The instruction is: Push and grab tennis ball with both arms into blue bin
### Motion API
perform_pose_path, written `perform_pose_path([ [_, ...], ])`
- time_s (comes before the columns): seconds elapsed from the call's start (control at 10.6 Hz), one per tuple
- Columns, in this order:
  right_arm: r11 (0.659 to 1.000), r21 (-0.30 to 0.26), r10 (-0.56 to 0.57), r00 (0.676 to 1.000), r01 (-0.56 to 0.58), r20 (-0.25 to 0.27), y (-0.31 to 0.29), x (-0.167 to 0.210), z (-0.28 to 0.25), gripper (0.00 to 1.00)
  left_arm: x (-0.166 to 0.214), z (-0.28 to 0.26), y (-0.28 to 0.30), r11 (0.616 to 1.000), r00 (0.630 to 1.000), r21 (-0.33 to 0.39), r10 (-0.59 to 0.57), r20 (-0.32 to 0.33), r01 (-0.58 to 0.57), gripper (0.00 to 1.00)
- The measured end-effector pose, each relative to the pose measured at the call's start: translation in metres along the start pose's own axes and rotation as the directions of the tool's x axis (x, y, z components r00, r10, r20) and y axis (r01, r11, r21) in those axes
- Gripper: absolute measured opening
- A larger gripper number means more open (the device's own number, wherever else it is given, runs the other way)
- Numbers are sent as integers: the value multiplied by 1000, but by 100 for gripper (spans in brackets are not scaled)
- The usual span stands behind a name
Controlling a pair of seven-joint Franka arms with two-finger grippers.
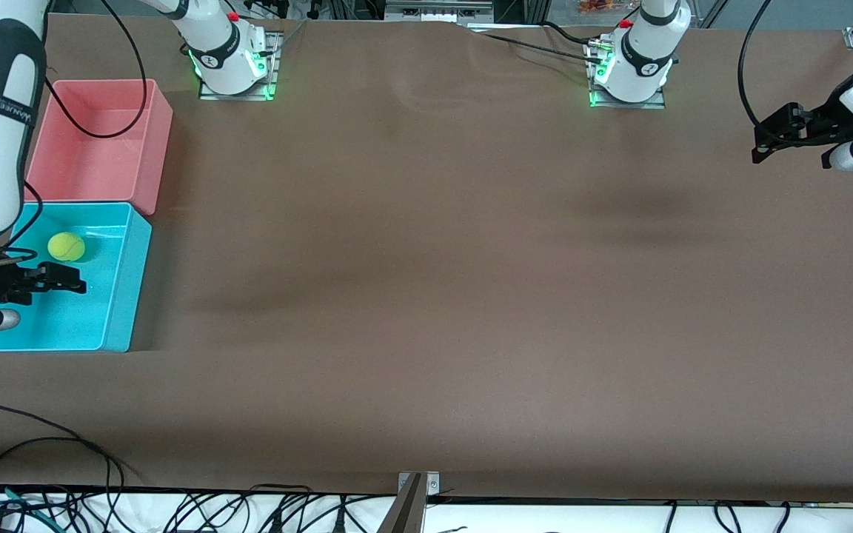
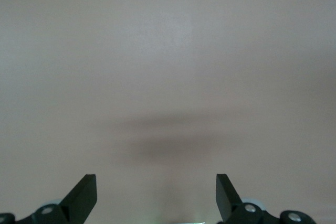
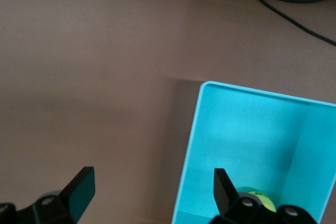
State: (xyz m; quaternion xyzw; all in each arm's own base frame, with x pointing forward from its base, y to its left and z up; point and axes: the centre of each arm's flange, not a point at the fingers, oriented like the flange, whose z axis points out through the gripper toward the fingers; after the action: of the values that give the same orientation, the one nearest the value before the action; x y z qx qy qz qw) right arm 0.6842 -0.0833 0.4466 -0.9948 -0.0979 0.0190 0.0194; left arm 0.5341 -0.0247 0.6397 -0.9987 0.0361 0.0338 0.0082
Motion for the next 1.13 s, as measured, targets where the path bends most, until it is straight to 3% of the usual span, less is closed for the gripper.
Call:
perform_pose_path([
  [0.28,997,-44,64,998,-65,-30,-44,-3,-59,100,0,0,1,1000,1000,0,1,0,-1,100],
  [0.56,991,-82,107,994,-110,-31,-78,-36,-121,100,0,0,1,1000,1000,0,2,0,-2,100],
  [1.13,988,-14,149,985,-151,-92,-90,-95,-167,100,0,0,1,1000,1000,0,2,0,-2,100],
])
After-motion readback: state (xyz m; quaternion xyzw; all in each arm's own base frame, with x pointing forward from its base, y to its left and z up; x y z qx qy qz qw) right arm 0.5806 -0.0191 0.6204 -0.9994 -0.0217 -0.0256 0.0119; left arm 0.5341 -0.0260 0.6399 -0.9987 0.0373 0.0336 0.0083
